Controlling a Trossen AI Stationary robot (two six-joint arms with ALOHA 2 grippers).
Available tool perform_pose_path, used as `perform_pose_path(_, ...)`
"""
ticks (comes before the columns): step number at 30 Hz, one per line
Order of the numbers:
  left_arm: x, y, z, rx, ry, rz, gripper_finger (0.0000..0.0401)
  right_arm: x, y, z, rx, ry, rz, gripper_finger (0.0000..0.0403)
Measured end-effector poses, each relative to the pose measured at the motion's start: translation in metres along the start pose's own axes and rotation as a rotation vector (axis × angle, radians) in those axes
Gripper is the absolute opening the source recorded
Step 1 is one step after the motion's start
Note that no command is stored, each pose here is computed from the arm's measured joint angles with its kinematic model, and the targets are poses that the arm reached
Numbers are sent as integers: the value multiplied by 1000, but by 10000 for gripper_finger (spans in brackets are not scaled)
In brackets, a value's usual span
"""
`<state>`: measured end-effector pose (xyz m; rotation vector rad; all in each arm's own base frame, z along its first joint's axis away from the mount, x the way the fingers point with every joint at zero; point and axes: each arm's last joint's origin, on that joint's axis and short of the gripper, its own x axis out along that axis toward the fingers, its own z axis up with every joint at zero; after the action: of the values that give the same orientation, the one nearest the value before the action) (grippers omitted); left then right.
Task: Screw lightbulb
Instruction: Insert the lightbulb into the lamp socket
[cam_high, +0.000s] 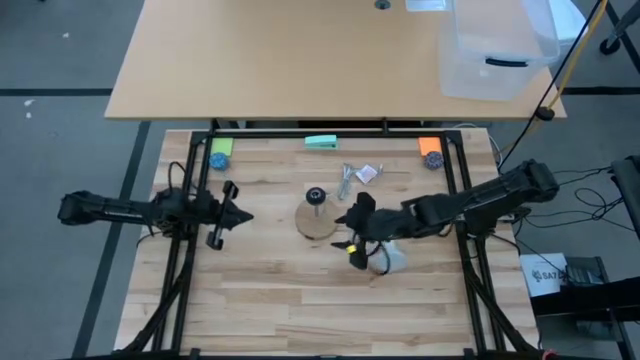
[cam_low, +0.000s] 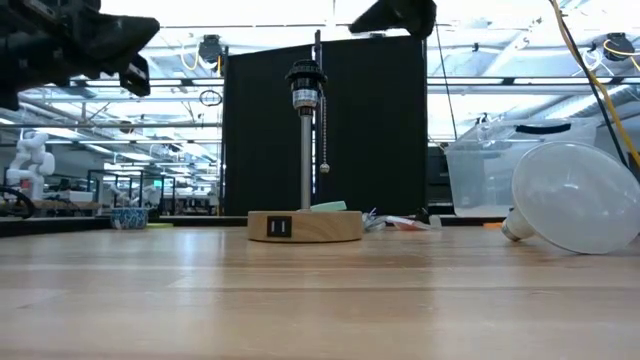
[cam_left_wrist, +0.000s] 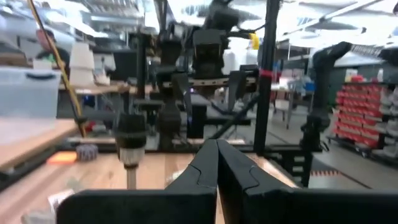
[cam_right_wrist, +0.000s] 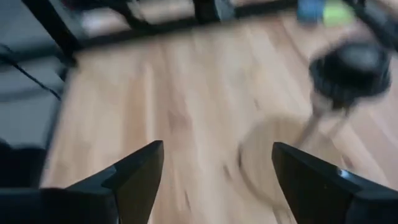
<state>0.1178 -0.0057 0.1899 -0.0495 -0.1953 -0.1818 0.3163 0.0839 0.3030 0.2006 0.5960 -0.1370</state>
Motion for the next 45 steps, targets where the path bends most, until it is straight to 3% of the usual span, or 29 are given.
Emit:
perform_pose_path(7,6,3,-9,-15,73,38,23,18,27,2,-18,265,-221,283)
perform_pose_path(15,9,5,-14,-48,109,86,103,11,40,-19,239,562,-461,282)
perform_pose_path(21,10,6,-26,-22,219,96,125,2,44,-27,443,598,-551,284)
perform_pose_path(31,13,7,-37,1,309,95,126,12,14,-16,714,624,-659,290)
perform_pose_path(45,13,7,-35,11,288,90,126,34,-18,-32,808,826,-717,290)
